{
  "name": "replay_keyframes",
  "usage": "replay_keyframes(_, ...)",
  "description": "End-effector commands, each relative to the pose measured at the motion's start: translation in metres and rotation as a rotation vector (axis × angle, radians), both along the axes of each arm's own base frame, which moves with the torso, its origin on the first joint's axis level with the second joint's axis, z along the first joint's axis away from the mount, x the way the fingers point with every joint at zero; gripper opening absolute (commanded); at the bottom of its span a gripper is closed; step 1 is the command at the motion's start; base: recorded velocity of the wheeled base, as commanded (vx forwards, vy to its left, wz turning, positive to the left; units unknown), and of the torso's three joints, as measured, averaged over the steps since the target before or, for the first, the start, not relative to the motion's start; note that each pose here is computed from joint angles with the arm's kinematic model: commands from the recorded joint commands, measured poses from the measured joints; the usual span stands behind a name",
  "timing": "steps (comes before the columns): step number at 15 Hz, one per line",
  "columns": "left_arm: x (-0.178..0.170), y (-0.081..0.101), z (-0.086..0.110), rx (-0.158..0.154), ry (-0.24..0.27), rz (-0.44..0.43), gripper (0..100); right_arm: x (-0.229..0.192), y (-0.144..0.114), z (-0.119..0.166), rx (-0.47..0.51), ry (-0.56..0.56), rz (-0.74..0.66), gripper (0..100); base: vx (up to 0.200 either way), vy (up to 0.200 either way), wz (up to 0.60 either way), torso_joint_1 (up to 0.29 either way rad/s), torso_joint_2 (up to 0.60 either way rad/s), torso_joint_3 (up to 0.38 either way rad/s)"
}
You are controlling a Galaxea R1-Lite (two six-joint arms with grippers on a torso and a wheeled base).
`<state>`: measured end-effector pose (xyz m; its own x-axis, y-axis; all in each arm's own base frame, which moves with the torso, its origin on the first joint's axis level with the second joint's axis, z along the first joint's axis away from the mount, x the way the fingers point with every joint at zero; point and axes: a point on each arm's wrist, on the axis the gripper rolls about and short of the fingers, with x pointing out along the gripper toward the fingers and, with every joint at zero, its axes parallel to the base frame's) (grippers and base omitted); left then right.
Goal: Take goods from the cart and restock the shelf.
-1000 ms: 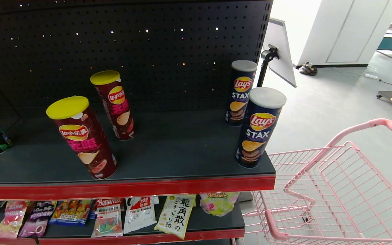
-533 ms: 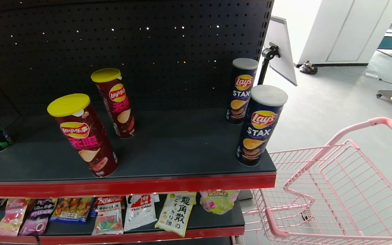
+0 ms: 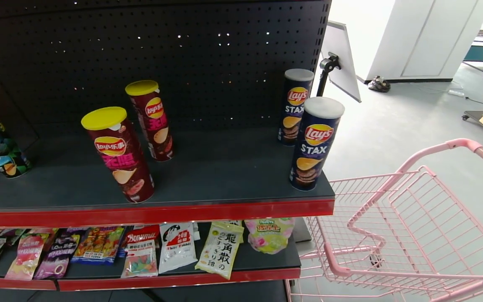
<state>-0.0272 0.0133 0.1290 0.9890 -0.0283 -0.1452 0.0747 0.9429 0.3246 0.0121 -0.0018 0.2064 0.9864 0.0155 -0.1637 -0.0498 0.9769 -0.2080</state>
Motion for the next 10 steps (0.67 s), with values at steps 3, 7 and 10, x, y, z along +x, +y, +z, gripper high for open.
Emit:
replay_keyframes(3, 0.0000, 0.0001, -0.0001, 0.000, 0.000, 0.002, 100, -0.0029, -0.0005, 0.0000, 0.005, -0.015, 0.005, 0, 0.000, 0.200, 0.00, 0.012, 0.00, 0.002)
replay_keyframes(7, -0.0006, 0.0002, -0.0002, 0.000, -0.004, 0.002, 100, -0.0092, -0.0017, 0.0000, 0.012, -0.043, 0.011, 0, 0.000, 0.200, 0.00, 0.005, 0.00, 0.002)
replay_keyframes(10, -0.0012, 0.0004, -0.0008, -0.001, -0.009, 0.002, 100, -0.0107, -0.0021, 0.0013, 0.018, -0.061, 0.012, 0, 0.000, 0.200, 0.00, 0.002, 0.00, 0.004)
